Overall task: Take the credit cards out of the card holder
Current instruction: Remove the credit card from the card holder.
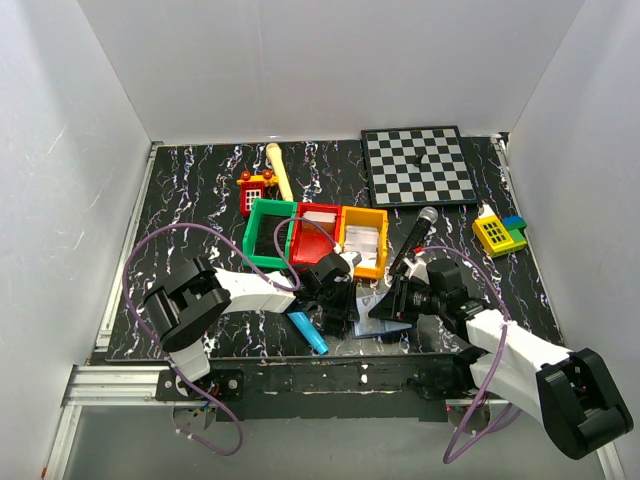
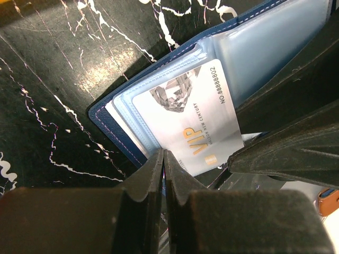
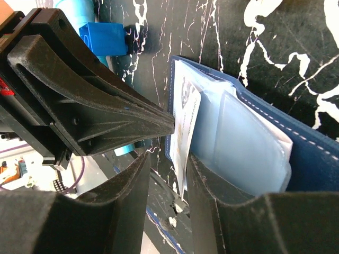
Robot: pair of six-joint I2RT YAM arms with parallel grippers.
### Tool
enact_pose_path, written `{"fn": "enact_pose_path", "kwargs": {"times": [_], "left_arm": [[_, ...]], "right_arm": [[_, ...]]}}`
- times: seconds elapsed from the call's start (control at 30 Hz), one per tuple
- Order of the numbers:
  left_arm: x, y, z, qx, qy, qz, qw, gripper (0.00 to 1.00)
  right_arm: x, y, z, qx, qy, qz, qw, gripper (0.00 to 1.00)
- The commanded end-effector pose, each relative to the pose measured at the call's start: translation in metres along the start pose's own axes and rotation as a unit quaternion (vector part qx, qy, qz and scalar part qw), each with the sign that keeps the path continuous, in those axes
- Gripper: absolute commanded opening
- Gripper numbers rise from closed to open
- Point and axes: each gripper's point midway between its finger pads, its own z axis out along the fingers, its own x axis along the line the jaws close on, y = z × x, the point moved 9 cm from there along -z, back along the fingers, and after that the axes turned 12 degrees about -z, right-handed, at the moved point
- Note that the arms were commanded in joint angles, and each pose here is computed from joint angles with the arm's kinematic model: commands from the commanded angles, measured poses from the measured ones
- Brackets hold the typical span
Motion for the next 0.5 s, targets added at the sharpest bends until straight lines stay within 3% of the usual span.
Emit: {"fn": "enact_pose_path", "kwargs": {"times": [0.0, 0.47], "left_arm": [[0.0118, -0.0069, 0.0034, 0.01, 0.02, -0.001, 1.0, 0.04], [0.0122, -0.0074, 0.0025, 0.013, 0.017, 0.001, 1.0, 0.05]], "right_arm": [[0.0065, 0.0025, 0.0011, 0.006, 0.044, -0.013, 0.999, 0.4], [0.0051, 0.0058, 0.0052, 0.021, 0.04, -0.008, 0.999, 0.45]]}}
